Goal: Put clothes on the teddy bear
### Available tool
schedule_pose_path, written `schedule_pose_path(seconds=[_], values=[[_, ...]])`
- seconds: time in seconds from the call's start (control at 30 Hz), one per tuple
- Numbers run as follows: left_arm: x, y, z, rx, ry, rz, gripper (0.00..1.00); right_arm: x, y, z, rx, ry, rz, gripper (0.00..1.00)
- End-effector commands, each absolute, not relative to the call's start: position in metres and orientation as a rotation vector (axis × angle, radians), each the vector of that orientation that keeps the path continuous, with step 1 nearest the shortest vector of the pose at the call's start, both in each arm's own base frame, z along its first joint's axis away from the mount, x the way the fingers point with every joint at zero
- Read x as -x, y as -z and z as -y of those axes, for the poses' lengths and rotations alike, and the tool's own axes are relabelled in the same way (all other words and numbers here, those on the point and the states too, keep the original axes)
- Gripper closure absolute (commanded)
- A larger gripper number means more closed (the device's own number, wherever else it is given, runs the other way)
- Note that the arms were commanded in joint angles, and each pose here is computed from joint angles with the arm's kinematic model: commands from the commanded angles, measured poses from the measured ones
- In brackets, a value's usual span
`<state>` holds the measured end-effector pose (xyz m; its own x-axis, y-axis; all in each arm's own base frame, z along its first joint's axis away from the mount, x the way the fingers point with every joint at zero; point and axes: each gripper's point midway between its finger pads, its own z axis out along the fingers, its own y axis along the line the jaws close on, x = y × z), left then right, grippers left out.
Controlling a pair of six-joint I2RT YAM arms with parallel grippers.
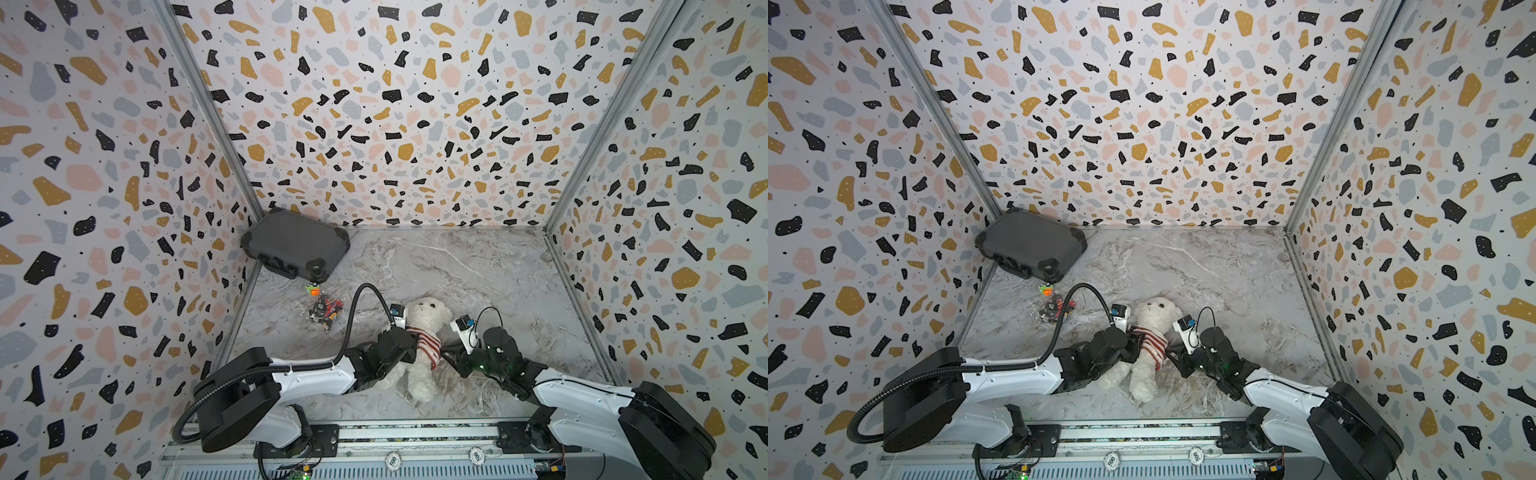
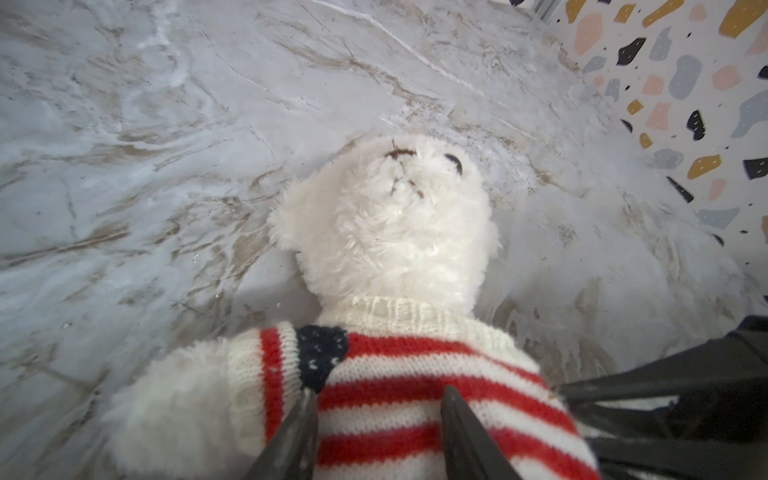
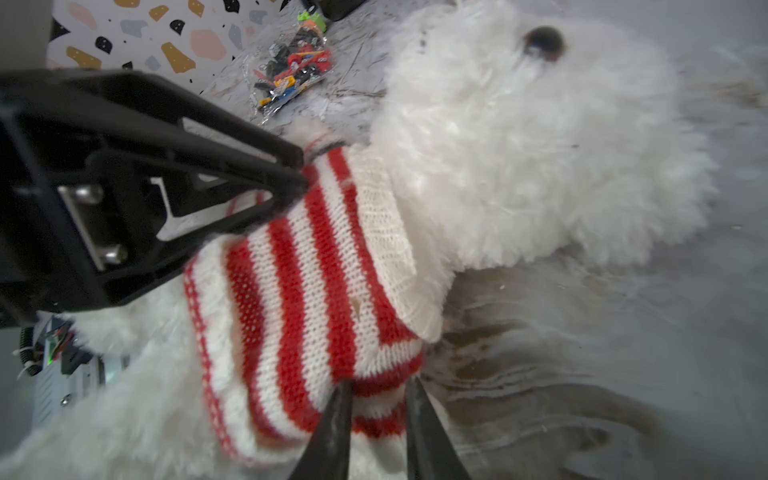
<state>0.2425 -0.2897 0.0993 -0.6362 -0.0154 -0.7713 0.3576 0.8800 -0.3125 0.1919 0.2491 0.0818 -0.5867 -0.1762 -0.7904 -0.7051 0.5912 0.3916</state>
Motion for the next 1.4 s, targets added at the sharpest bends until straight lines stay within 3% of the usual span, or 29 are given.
schedule_pose_path(seconds=[0.0,0.17,0.5,0.7,0.87,1.03,1.37], values=[[-0.24,-0.119,0.291,-0.289,0.566,-2.186,0.4,-0.195,-0.11,-0.27,0.712,-0.978,-2.001,0.76],[-0.228,-0.131,0.289,-0.308,0.54,-2.192,0.35,-0.192,-0.112,-0.279,0.725,-1.003,-1.99,0.75],[-0.208,-0.123,0.292,-0.285,0.631,-2.208,0.36,-0.191,-0.109,-0.273,0.707,-0.985,-1.998,0.76],[-0.216,-0.107,0.303,-0.317,0.559,-2.24,0.52,-0.188,-0.106,-0.268,0.7,-0.974,-2.01,0.76],[-0.224,-0.087,0.292,-0.25,0.537,-2.277,0.72,-0.183,-0.103,-0.256,0.685,-0.943,-2.026,0.76],[-0.226,-0.08,0.281,-0.188,0.61,-2.278,0.82,-0.174,-0.096,-0.243,0.655,-0.936,-2.043,0.76],[-0.227,-0.076,0.278,-0.173,0.635,-2.278,0.97,-0.166,-0.08,-0.244,0.658,-0.96,-2.065,0.95]])
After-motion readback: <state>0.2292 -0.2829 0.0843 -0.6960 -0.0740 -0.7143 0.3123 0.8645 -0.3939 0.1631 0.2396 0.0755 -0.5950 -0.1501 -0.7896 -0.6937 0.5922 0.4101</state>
